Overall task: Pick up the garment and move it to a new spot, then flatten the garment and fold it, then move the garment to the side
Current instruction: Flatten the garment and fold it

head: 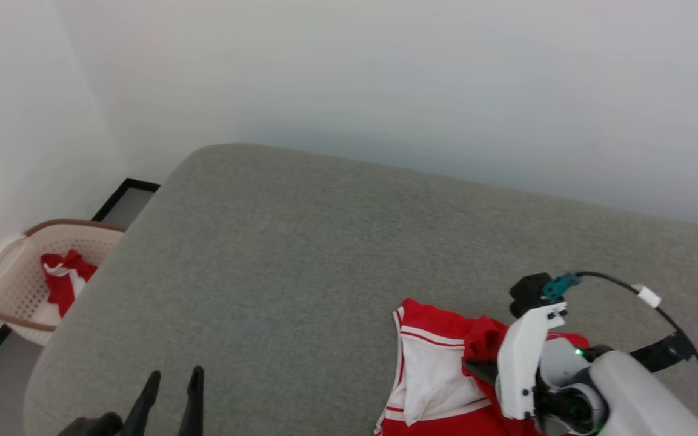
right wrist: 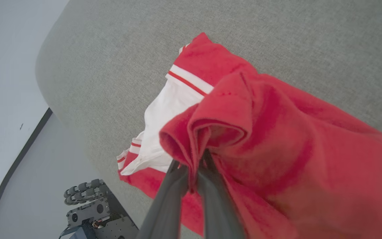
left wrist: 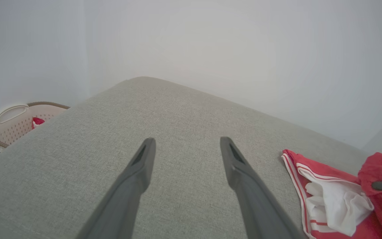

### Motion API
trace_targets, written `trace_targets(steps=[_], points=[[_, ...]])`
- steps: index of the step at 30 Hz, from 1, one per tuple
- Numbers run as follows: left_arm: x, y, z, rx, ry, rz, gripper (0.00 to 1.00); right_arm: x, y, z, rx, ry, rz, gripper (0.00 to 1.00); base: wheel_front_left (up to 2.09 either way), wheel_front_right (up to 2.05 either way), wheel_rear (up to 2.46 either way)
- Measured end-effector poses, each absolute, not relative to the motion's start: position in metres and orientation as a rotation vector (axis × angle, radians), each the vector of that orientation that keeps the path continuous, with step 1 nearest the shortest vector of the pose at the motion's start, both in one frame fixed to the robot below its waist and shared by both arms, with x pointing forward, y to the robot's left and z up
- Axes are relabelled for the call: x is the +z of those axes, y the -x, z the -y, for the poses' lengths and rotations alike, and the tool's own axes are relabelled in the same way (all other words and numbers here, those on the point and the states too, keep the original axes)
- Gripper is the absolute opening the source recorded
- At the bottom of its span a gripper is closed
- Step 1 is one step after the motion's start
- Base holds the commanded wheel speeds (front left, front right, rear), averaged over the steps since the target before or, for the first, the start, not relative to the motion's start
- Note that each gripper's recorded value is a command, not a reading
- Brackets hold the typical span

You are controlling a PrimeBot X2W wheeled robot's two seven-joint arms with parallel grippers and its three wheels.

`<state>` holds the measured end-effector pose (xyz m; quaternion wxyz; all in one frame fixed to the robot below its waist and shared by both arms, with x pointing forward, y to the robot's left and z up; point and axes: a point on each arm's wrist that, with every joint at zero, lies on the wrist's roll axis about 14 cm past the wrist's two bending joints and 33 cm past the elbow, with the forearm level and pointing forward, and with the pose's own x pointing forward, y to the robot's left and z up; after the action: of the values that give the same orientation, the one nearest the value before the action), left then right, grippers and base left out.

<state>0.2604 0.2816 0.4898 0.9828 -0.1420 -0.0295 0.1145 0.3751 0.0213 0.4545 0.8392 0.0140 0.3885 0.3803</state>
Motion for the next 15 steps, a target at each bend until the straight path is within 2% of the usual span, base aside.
trace_targets(steps=[15], points=[[0.484,-0.251,-0.29,0.273,0.299,0.054,1.0,0.422,-0.37,-0.062,0.828,0.09,-0.837,0.01,0.0,0.0,0.0]])
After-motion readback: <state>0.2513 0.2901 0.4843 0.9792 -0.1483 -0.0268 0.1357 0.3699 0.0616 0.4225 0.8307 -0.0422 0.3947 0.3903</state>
